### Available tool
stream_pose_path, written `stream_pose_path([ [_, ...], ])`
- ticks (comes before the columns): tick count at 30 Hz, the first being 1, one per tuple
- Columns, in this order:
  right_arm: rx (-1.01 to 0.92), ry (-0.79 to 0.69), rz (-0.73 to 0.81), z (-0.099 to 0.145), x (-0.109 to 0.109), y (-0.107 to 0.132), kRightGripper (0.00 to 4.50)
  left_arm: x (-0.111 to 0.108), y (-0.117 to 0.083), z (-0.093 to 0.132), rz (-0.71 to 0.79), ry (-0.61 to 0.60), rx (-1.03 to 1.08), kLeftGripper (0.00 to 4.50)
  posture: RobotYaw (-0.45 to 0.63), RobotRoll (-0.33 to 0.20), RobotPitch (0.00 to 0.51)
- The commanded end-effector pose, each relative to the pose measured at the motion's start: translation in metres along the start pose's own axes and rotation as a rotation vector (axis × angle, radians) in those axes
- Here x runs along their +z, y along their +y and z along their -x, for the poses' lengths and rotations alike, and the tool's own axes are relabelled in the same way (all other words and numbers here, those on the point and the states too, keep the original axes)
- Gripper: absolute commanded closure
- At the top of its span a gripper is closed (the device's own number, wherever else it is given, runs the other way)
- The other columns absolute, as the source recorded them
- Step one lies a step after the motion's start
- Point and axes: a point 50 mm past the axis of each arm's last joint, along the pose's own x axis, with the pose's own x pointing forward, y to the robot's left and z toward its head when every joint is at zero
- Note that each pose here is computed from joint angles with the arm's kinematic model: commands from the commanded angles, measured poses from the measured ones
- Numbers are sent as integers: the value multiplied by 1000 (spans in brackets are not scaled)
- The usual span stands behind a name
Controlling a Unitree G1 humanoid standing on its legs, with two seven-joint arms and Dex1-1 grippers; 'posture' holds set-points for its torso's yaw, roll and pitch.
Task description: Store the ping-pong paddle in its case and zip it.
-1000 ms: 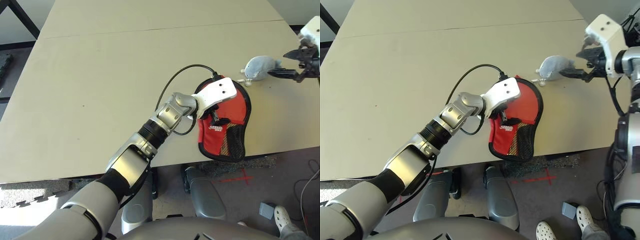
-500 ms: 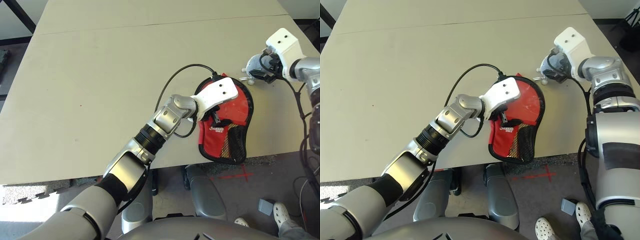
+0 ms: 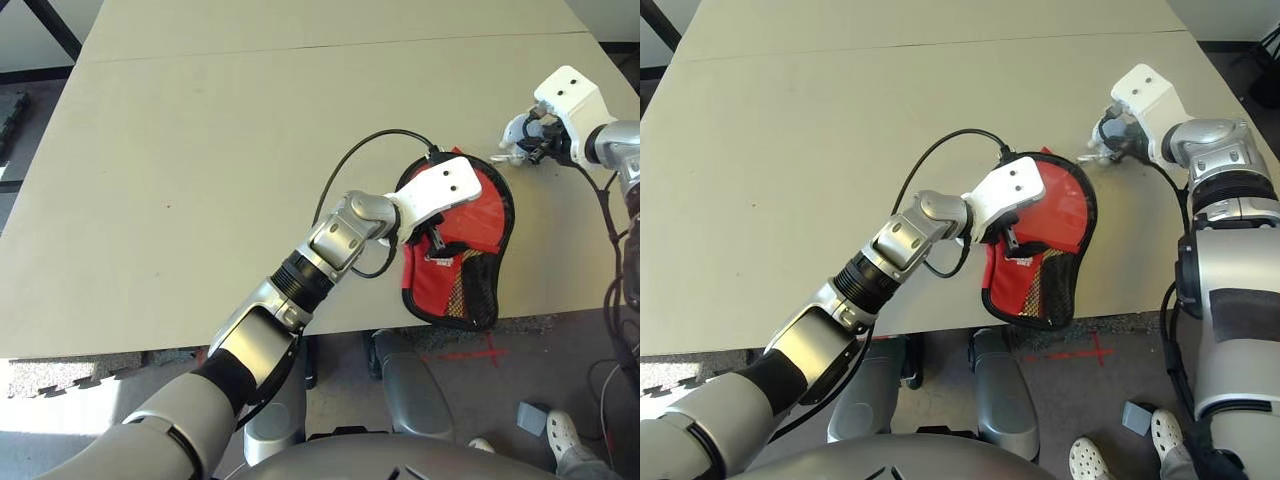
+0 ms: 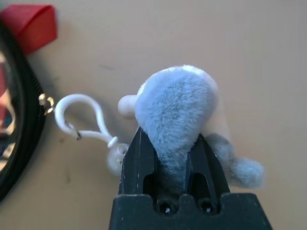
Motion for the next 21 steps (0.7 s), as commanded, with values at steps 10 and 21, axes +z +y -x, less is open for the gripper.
stream_pose_path([
  [10,472,220,3,54,-31,1,4107,-40,-4,-11,99,151,-25,0,-79,0,272],
  [21,787,172,-31,63,-26,54,4117,-44,1,-12,103,161,-15,0,-88,0,268],
])
